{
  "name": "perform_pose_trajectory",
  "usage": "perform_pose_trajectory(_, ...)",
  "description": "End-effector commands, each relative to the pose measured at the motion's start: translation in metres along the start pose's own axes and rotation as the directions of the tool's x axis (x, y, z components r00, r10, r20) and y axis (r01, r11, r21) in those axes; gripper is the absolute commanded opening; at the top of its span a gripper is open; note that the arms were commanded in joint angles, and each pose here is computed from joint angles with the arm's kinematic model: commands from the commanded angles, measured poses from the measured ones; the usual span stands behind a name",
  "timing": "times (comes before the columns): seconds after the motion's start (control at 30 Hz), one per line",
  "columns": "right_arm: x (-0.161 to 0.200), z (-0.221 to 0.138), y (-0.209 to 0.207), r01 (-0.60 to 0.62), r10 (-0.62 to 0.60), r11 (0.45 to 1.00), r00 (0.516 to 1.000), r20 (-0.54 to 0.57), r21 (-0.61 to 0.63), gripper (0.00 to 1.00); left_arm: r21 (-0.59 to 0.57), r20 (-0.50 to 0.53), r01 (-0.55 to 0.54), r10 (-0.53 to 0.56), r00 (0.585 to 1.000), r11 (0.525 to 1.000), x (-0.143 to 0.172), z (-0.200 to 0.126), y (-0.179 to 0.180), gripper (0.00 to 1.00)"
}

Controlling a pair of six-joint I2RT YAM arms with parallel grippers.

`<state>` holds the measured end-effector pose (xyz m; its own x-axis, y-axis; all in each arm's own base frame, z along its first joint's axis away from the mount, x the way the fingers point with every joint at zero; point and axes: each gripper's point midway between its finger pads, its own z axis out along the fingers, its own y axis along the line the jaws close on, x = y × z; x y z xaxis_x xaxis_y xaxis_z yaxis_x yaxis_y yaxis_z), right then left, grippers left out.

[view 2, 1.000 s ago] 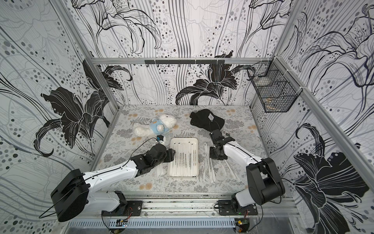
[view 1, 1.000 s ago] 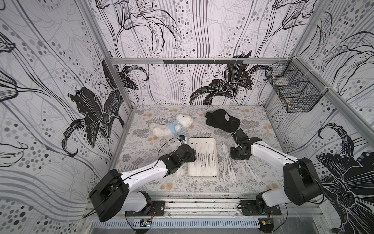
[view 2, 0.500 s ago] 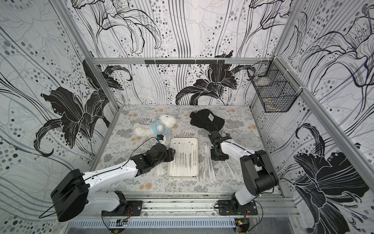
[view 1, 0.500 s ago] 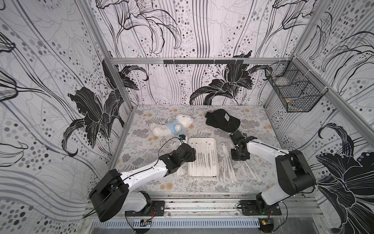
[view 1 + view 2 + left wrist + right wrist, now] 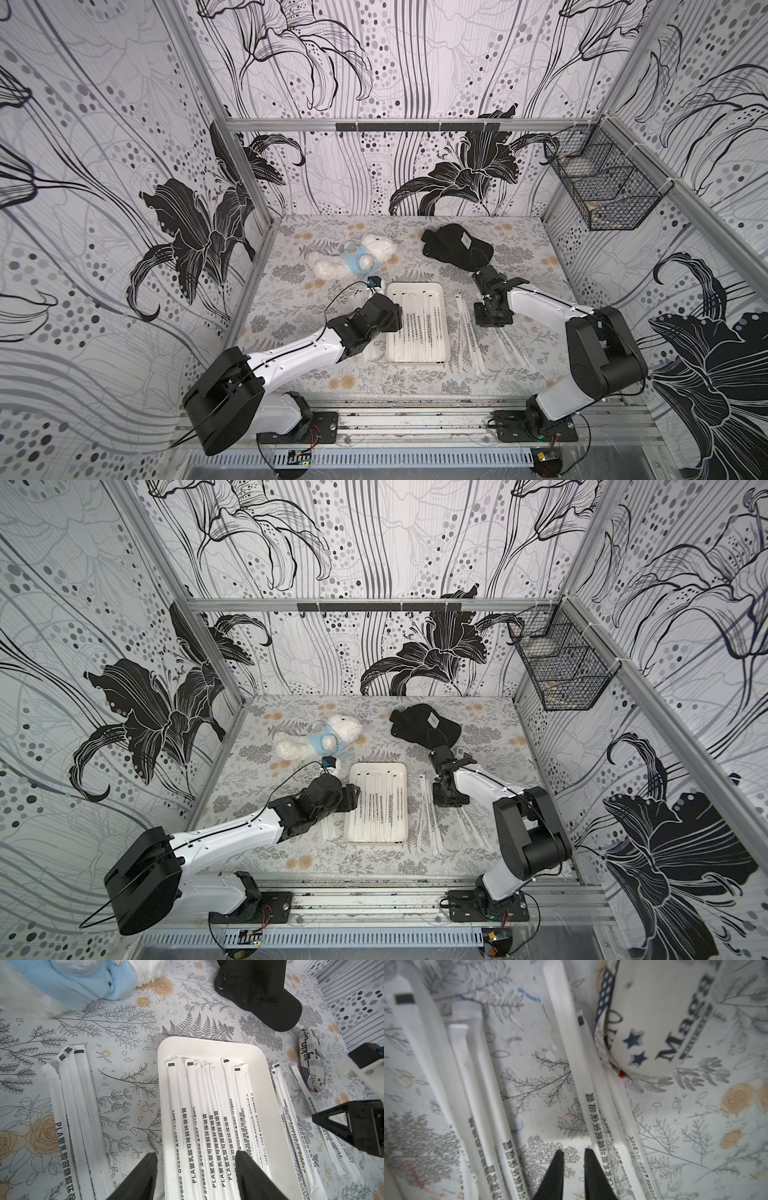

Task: Put the straws into the storage box
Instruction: Pick up the straw from the center of the board.

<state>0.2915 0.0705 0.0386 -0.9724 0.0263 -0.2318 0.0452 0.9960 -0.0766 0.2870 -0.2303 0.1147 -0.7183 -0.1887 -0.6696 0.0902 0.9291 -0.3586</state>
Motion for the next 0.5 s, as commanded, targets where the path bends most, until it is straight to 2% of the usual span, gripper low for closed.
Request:
perform_pose_trajectory(0.0, 0.001, -0.001, -0.010, -0.008, 0.008, 1.000, 1.000, -0.019, 0.000, 0.23, 0.020, 0.032, 0.002, -0.003, 0.999, 1.000, -0.008, 0.000, -0.007, 0.65)
perform_pose_trajectory(0.47, 0.006, 0.021, -0.011, -0.029, 0.028, 1.000, 0.998, -0.058, -0.012, 0.20, 0.011, 0.041, -0.003, 0.002, 0.999, 1.000, -0.011, -0.003, -0.005, 0.65)
